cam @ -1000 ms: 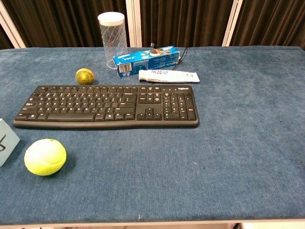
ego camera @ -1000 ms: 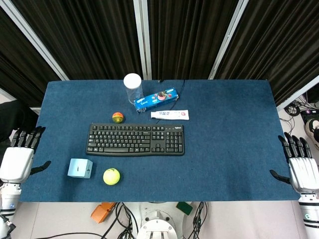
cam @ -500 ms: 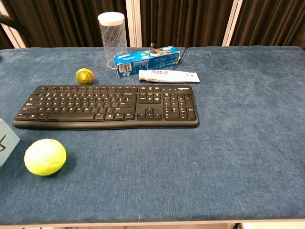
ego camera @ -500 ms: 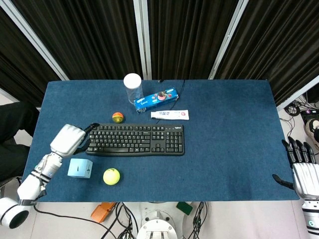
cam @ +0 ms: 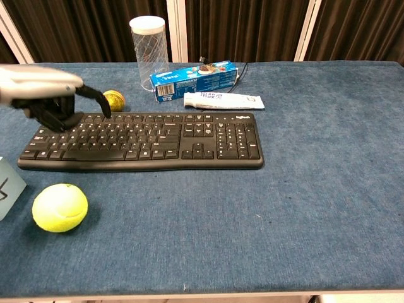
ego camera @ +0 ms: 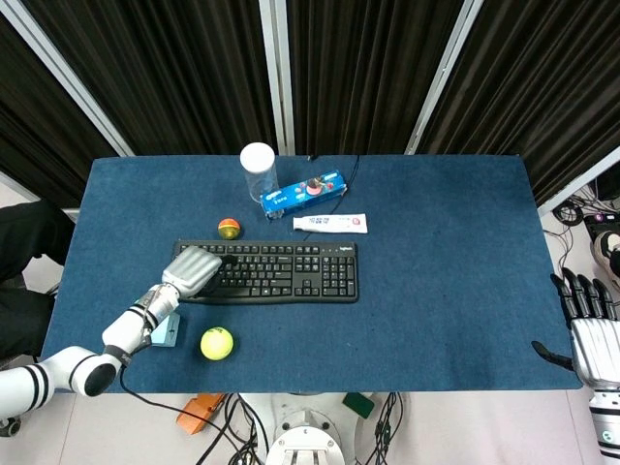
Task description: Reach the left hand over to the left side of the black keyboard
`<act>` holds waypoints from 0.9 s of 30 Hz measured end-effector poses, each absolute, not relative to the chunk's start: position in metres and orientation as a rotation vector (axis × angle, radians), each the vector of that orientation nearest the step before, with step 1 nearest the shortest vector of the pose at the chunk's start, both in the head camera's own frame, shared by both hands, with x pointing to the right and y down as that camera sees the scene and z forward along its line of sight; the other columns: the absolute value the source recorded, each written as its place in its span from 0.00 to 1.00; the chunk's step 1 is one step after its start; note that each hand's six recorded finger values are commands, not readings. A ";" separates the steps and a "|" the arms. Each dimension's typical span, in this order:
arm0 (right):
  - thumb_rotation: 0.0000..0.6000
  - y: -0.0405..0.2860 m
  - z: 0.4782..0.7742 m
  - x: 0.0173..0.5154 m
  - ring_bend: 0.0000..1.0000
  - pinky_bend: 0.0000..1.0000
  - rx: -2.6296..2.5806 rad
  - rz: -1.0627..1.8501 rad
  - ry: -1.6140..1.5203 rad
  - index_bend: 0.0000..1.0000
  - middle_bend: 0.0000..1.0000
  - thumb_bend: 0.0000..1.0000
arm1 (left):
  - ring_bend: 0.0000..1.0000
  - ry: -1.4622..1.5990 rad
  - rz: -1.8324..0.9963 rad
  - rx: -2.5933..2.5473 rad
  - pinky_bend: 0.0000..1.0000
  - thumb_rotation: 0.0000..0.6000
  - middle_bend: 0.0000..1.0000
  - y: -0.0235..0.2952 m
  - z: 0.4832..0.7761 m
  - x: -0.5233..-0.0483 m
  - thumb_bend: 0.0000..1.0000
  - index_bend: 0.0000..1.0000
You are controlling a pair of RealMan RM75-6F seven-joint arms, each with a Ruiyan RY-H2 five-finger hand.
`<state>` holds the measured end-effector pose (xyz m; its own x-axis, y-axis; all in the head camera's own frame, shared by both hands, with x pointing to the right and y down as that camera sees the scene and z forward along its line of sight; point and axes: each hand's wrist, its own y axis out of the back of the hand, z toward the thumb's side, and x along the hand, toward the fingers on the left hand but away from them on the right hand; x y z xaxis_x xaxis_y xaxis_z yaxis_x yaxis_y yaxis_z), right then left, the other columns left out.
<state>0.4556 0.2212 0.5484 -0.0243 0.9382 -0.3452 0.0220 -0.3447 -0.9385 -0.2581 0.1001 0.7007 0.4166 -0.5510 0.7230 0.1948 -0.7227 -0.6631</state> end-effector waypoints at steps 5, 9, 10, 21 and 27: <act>1.00 0.220 0.551 0.457 0.00 0.00 -1.467 1.486 -1.051 0.00 0.01 0.16 | 0.96 0.265 -1.407 -1.967 0.89 1.00 1.00 0.108 0.714 -0.260 0.70 0.27; 1.00 0.219 0.553 0.456 0.00 0.00 -1.470 1.491 -1.048 0.00 0.01 0.16 | 0.96 0.272 -1.416 -1.949 0.89 1.00 1.00 0.107 0.716 -0.262 0.70 0.27; 1.00 0.219 0.553 0.456 0.00 0.00 -1.470 1.491 -1.048 0.00 0.01 0.16 | 0.96 0.276 -1.421 -1.946 0.89 1.00 1.00 0.106 0.716 -0.263 0.70 0.27; 1.00 0.216 0.555 0.456 0.00 0.00 -1.471 1.498 -1.043 0.00 0.01 0.16 | 0.96 0.270 -1.443 -1.935 0.89 1.00 1.00 0.105 0.722 -0.265 0.70 0.27; 1.00 0.216 0.556 0.457 0.00 0.00 -1.471 1.505 -1.043 0.00 0.01 0.16 | 0.96 0.256 -1.470 -1.922 0.89 1.00 1.00 0.105 0.726 -0.268 0.70 0.27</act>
